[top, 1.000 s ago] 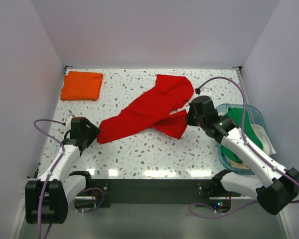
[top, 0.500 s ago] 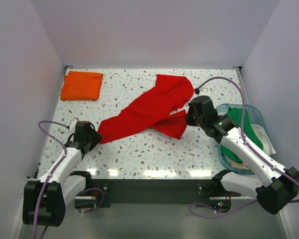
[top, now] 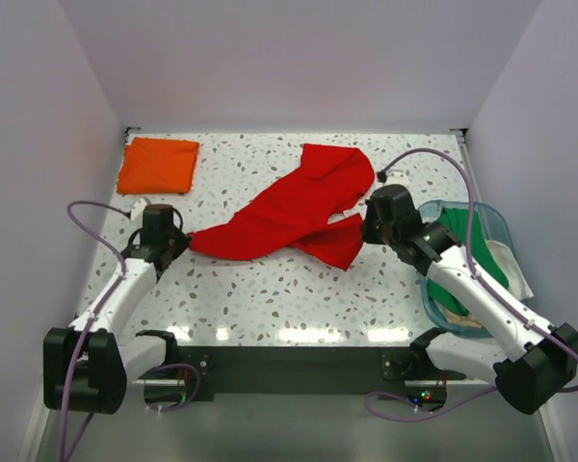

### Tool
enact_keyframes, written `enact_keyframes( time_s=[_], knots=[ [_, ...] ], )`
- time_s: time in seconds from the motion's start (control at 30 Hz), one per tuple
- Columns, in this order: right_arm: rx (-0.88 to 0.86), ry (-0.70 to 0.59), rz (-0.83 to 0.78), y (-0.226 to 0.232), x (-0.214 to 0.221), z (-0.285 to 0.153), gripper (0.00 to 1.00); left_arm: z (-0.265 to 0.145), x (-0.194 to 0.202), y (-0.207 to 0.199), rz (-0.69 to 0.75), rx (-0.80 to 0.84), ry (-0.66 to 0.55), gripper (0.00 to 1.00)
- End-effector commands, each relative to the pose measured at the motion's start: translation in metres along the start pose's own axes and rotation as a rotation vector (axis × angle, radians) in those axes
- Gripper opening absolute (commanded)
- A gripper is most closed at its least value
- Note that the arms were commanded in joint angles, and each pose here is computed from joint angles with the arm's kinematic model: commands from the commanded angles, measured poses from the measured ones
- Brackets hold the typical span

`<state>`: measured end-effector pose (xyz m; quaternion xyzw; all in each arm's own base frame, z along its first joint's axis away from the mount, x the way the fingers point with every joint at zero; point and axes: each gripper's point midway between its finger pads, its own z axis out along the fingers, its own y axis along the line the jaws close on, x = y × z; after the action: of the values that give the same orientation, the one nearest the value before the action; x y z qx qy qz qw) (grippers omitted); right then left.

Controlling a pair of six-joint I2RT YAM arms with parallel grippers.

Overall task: Fold and stack the t-shirts
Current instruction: Flatten the tshirt out

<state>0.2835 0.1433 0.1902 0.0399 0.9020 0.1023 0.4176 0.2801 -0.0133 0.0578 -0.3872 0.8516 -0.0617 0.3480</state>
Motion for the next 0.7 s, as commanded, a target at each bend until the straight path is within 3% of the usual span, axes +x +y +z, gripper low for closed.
enact_keyframes(
  time_s=[0.0,0.2,0.33,0.5,0.67],
  knots=[
    [0.050,-0.060,-0.018,-0.010,-0.027,-0.010,0.00,-0.034,-0.076,-0.051,0.004,0.101,-0.200,0.00],
    [0.130,-0.192,-0.037,-0.021,-0.087,-0.045,0.00,-0.126,-0.181,-0.086,-0.044,0.240,-0.430,0.00],
    [0.205,-0.314,-0.043,-0.031,-0.139,-0.086,0.00,-0.196,-0.222,-0.106,-0.050,0.352,-0.538,0.00],
    [0.171,-0.507,0.010,-0.030,-0.204,-0.171,0.00,-0.294,-0.257,-0.130,-0.066,0.513,-0.685,0.00],
    [0.081,-0.704,0.048,-0.028,-0.250,-0.256,0.00,-0.361,-0.275,-0.138,-0.084,0.602,-0.781,0.00]
  ],
)
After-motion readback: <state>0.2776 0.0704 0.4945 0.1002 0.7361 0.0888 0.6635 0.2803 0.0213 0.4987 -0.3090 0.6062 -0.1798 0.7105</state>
